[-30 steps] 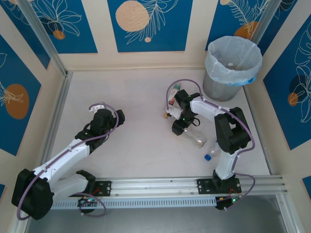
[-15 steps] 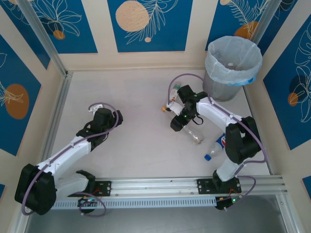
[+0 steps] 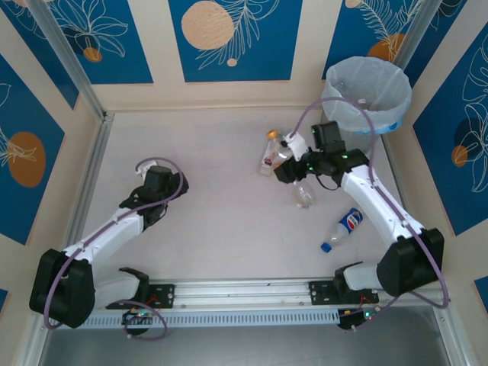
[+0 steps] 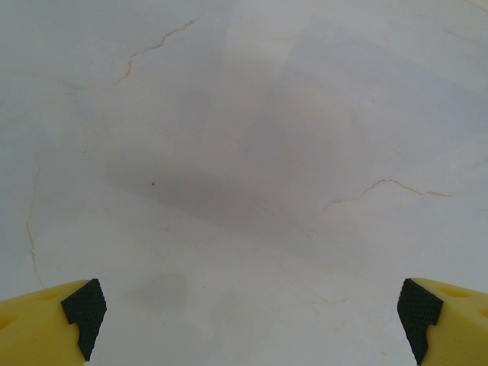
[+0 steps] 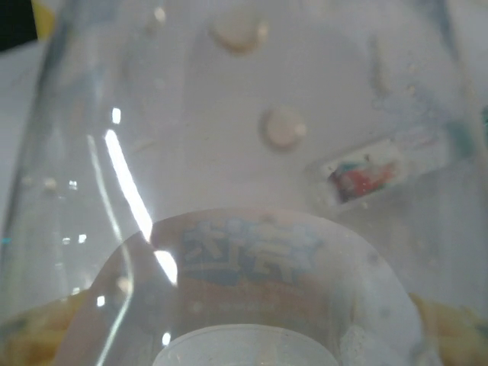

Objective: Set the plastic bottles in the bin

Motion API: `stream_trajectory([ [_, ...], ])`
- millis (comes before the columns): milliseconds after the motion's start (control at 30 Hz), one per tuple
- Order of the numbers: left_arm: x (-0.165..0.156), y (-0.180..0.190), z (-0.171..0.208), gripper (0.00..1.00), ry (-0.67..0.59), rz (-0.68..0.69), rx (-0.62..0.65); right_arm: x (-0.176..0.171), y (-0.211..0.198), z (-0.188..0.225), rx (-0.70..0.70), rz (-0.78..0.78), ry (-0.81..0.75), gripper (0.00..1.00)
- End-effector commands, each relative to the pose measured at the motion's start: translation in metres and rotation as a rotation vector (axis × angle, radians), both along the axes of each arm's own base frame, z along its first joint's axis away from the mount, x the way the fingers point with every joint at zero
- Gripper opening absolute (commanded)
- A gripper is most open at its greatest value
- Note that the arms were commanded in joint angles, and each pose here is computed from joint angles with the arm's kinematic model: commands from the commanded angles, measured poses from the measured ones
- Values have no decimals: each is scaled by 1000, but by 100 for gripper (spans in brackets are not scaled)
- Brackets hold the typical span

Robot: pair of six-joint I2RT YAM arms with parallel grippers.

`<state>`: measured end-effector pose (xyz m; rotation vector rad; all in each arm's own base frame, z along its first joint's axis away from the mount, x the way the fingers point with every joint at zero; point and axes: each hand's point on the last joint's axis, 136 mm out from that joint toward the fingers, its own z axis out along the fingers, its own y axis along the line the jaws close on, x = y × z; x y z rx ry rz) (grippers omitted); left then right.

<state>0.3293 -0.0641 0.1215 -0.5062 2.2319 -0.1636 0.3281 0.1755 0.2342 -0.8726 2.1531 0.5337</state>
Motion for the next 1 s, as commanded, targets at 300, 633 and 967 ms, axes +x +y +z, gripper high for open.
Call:
stream_trajectory([
  [300,11,-79,52,99,-160,-421,-217,70,-58,132,280,-362,-373,35],
  [633,5,-102,62,99,-180,-520,-289,106,-113,221,453,-619,-718,35],
  [967,5,-109,59,99,-168,-525,-303,117,-194,298,378,-859,-1130,35],
])
